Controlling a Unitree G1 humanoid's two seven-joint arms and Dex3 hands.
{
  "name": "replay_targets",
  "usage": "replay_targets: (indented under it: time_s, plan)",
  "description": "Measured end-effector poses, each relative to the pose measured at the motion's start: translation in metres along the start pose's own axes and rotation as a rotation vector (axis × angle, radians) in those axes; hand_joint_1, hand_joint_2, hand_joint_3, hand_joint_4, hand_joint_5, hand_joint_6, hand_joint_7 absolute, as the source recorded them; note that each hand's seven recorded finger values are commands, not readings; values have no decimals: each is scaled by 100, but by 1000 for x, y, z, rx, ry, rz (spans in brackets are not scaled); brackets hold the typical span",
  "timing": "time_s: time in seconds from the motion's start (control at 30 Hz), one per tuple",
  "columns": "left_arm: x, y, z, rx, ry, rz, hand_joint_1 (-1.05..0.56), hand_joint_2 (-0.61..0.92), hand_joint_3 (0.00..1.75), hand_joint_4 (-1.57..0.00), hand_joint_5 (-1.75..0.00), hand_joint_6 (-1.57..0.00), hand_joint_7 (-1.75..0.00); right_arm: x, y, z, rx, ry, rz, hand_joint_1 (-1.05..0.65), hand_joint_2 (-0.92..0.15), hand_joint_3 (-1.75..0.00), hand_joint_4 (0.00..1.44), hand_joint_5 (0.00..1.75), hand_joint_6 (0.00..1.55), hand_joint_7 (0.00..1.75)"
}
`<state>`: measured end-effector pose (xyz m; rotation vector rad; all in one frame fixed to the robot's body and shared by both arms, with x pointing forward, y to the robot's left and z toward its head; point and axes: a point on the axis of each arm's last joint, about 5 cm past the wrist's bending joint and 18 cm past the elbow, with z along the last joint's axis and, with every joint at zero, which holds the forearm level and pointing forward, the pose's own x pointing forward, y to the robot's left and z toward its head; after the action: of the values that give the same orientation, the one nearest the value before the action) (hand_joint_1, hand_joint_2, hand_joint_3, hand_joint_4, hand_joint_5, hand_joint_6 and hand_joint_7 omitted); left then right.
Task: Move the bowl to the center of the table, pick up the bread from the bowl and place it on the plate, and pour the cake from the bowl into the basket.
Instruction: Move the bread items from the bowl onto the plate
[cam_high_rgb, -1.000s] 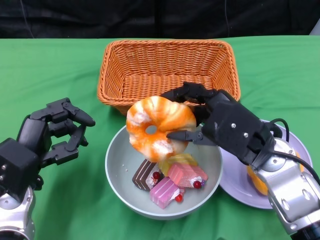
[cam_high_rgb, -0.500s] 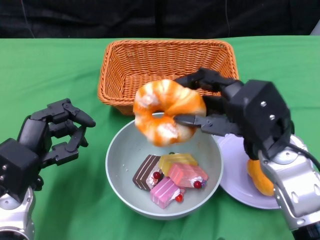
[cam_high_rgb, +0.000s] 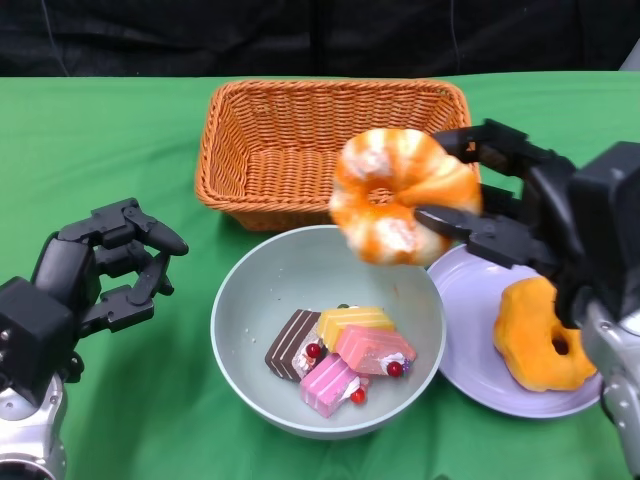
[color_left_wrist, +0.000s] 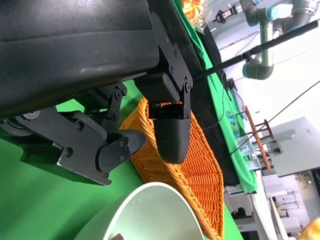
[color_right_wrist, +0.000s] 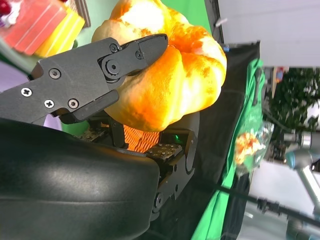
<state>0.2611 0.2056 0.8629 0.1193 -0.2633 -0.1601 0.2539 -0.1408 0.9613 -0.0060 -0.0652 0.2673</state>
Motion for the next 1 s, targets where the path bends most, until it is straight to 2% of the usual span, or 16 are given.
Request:
replay_targets:
  time_s: [0.17, 0.43, 0.77, 1.0]
  plan:
    - [0, 0, 0, -4, -1, 4, 1, 70, 88, -77, -157, -80, -117, -14, -17, -6, 54, 9, -77, -28, -92, -20, 63, 161, 57, 126]
    - [0, 1, 0, -7, -1, -1, 3, 69, 88, -77, -157, -80, -117, -30, -34, -12, 87, 48, -194, -24, -92, -23, 58, 166, 52, 128]
    - [-1, 3, 0, -3, 2, -3, 3, 70, 88, -77, -156, -80, -116, -41, -42, -17, 59, 95, -263, -19, -92, -25, 57, 166, 51, 129]
    - [-1, 4, 0, 0, 5, -2, 3, 70, 89, -77, -155, -80, -117, -48, -45, -32, 18, 172, -262, -19, -92, -22, 59, 160, 54, 123]
